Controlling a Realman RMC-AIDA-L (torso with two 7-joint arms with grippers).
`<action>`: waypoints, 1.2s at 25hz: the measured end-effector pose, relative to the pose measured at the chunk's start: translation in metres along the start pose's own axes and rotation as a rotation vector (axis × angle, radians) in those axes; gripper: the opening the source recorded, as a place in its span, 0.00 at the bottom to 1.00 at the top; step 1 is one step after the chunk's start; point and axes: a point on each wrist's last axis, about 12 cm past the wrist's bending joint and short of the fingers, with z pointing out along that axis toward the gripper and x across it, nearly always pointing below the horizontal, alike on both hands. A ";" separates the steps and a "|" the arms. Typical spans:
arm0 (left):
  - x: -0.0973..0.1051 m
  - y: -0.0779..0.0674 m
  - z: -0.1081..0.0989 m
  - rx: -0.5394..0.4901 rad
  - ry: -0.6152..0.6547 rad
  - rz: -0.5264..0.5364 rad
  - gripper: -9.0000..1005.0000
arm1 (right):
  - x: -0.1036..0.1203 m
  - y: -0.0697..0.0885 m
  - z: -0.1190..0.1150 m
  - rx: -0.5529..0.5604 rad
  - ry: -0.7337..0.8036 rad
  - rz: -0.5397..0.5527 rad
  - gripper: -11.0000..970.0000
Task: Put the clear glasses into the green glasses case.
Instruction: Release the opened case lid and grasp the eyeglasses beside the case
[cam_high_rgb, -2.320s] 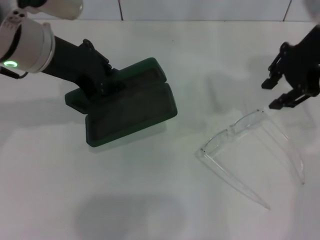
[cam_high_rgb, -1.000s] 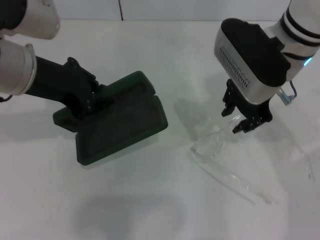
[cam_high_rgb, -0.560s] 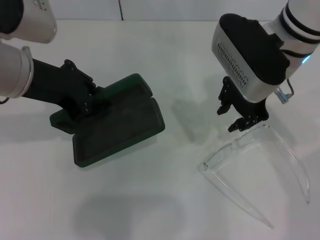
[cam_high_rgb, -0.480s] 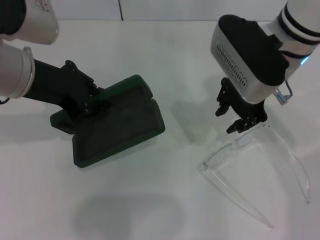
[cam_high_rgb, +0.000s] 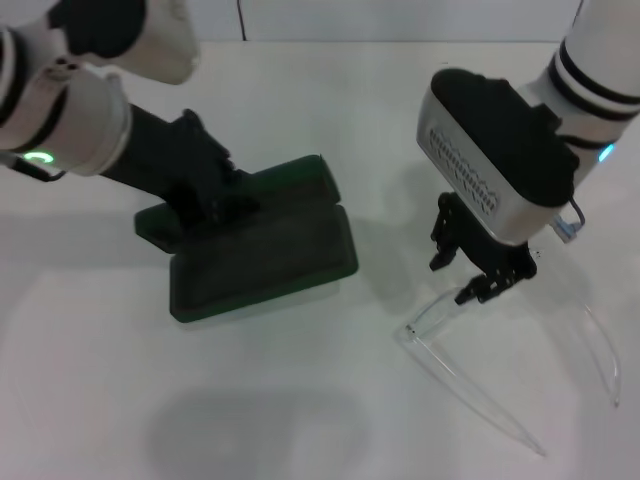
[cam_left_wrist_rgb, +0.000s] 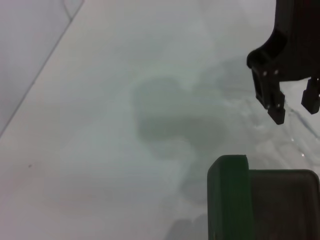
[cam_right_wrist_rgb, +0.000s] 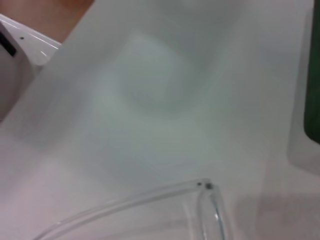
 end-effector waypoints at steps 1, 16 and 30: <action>-0.003 0.000 0.002 0.007 0.002 0.006 0.21 | 0.000 0.001 0.001 -0.003 -0.001 -0.002 0.41; -0.021 0.003 0.015 0.044 0.029 0.043 0.21 | 0.007 0.009 0.009 -0.018 -0.010 0.017 0.41; -0.018 0.002 0.015 0.044 0.033 0.035 0.21 | 0.014 0.011 0.019 -0.028 -0.005 0.037 0.41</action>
